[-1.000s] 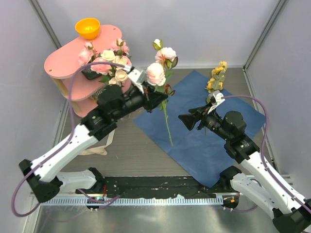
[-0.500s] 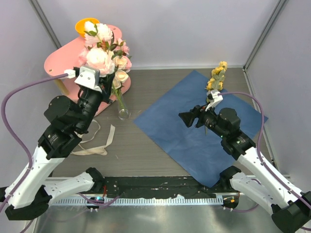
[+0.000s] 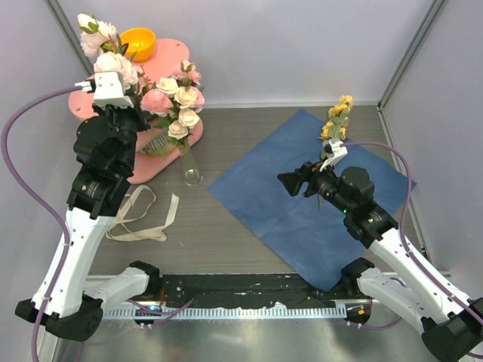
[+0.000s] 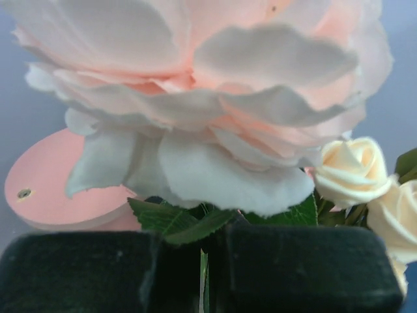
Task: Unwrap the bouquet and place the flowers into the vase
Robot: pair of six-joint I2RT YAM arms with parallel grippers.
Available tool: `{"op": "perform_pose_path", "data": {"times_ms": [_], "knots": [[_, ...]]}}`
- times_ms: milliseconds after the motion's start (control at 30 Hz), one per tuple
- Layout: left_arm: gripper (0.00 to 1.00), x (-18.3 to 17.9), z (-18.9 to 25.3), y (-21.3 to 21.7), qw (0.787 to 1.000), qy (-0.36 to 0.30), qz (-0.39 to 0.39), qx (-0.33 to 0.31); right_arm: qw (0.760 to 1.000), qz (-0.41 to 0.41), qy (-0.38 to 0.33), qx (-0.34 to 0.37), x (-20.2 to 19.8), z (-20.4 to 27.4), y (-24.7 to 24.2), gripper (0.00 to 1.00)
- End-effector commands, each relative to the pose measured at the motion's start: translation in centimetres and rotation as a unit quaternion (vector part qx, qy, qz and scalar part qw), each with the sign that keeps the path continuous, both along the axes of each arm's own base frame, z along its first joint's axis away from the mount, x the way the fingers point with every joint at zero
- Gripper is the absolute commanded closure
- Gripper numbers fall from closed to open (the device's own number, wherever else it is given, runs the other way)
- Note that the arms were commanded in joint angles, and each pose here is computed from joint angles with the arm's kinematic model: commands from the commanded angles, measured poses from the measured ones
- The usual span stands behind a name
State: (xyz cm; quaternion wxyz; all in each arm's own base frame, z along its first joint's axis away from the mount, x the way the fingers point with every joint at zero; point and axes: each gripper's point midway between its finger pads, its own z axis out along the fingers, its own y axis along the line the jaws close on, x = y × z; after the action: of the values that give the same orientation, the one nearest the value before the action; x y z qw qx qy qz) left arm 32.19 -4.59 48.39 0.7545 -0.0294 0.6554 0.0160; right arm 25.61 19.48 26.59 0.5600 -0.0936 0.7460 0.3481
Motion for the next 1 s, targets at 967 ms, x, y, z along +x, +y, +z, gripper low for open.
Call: {"op": "perform_pose_path", "data": {"times_ms": [967], "knots": [[1.00, 1.7, 4.5, -3.1, 0.989, -0.096, -0.073, -0.081, 0.999, -0.004, -0.038, 0.008, 0.3, 2.6, -0.1, 0.26]]}}
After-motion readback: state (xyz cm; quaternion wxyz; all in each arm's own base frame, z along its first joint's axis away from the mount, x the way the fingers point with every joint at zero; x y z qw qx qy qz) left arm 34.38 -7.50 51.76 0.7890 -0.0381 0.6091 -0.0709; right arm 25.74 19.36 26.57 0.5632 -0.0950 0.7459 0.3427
